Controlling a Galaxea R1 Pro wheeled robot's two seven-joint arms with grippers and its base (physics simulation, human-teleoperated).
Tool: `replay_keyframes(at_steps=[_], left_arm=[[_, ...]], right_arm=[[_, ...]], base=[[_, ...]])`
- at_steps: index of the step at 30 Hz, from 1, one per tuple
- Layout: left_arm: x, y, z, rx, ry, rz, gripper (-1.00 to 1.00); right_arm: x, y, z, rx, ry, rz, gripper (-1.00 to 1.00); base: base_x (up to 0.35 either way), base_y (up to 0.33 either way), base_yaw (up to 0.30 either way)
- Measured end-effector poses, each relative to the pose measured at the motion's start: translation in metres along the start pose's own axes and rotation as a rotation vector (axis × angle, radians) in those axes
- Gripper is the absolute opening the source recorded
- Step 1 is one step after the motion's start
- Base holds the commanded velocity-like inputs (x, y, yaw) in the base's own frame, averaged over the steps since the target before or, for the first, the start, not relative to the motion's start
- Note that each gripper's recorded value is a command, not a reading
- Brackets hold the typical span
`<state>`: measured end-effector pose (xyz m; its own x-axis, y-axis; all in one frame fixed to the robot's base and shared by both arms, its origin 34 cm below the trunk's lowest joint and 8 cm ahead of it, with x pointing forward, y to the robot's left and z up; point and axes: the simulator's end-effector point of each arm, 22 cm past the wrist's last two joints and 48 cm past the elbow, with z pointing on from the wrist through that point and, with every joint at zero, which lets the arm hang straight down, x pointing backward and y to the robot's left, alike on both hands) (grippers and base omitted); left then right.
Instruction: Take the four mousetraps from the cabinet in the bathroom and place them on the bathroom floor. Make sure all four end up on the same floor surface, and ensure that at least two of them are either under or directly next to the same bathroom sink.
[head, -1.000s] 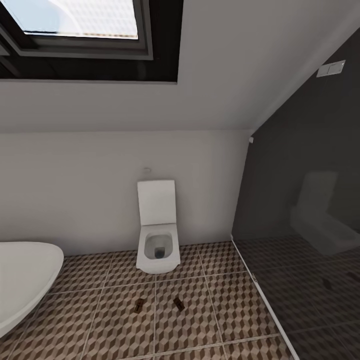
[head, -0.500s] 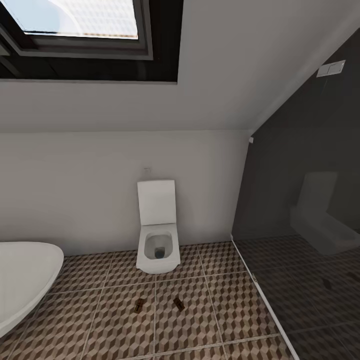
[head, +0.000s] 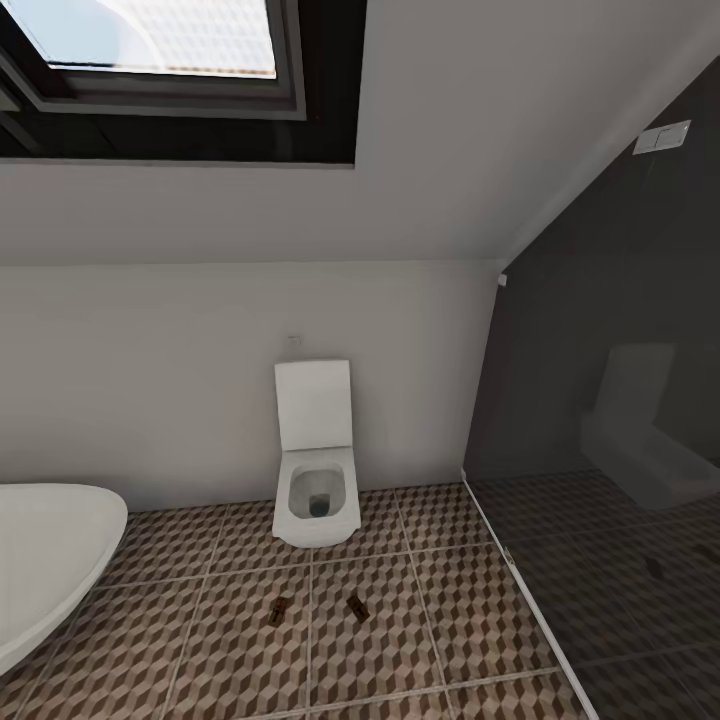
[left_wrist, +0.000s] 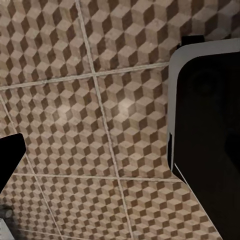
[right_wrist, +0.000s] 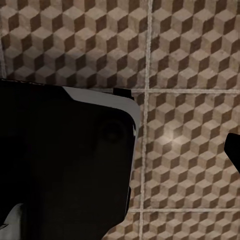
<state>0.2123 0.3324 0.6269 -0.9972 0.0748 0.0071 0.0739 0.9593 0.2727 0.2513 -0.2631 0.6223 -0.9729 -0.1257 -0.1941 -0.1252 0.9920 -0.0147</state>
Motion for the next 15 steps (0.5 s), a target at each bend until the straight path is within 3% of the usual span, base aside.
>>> replay_keyframes(at_steps=[15], left_arm=[[-0.0051, 0.001, 0.0002, -0.001, -0.026, -0.005, 1.0]], right_arm=[[-0.0011, 0.0074, 0.0001, -0.01, -0.003, 0.003, 1.0]], base=[[0.0, 0.0, 0.0]])
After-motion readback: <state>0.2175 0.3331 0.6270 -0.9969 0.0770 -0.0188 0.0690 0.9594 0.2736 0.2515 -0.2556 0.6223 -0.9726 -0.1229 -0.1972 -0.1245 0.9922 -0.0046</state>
